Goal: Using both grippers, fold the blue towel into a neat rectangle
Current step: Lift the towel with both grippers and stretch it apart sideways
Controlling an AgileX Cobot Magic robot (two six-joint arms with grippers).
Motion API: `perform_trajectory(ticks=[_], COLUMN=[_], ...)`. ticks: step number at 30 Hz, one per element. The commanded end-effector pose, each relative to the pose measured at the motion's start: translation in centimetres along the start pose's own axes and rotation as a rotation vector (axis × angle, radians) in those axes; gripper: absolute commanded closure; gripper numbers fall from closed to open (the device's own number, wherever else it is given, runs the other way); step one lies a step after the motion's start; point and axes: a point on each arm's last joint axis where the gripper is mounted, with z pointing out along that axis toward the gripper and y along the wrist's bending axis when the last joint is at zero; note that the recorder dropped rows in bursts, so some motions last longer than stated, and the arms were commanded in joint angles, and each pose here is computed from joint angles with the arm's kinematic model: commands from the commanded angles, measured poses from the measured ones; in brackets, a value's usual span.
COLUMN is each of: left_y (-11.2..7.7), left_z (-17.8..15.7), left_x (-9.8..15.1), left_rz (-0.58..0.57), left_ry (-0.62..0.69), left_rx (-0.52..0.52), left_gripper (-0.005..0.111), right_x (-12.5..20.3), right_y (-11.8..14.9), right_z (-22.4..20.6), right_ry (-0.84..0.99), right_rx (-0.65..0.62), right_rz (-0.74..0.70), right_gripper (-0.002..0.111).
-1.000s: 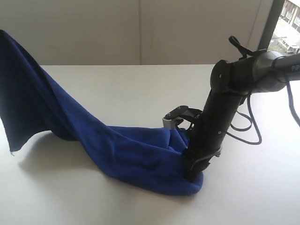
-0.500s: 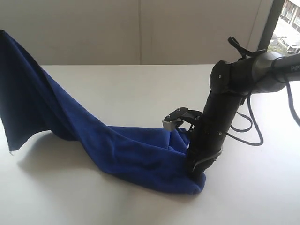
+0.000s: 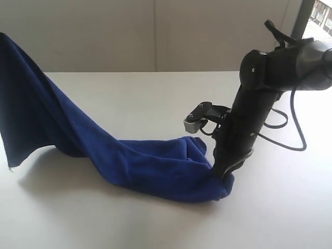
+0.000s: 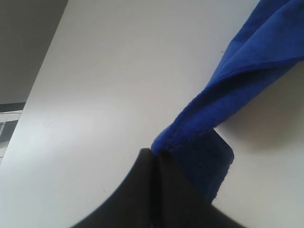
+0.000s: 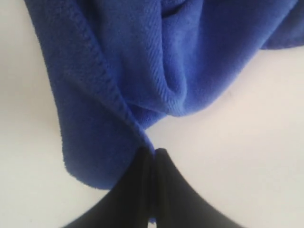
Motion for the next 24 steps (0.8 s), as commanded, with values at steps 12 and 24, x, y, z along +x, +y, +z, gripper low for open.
perform_trajectory(ticks=[12,24], left_y=[-1.1,-6.1], left_z=[-0.3,-5.4], left_x=[0.8,3.9], left_rz=[-0.023,-0.160], left_ry=[0.070,-0.004], left_rx=[0.110,0.112], left_gripper=[0.107,0.107], right_x=[3.4,11.8], right_y=[0.9,9.2], right_z=[-15.5,-25.1], right_ry=[-0.233,-0.399], right_rx=[0.766,0.880], right_rz=[0.062,0.254], right_gripper=[0.108,0.108])
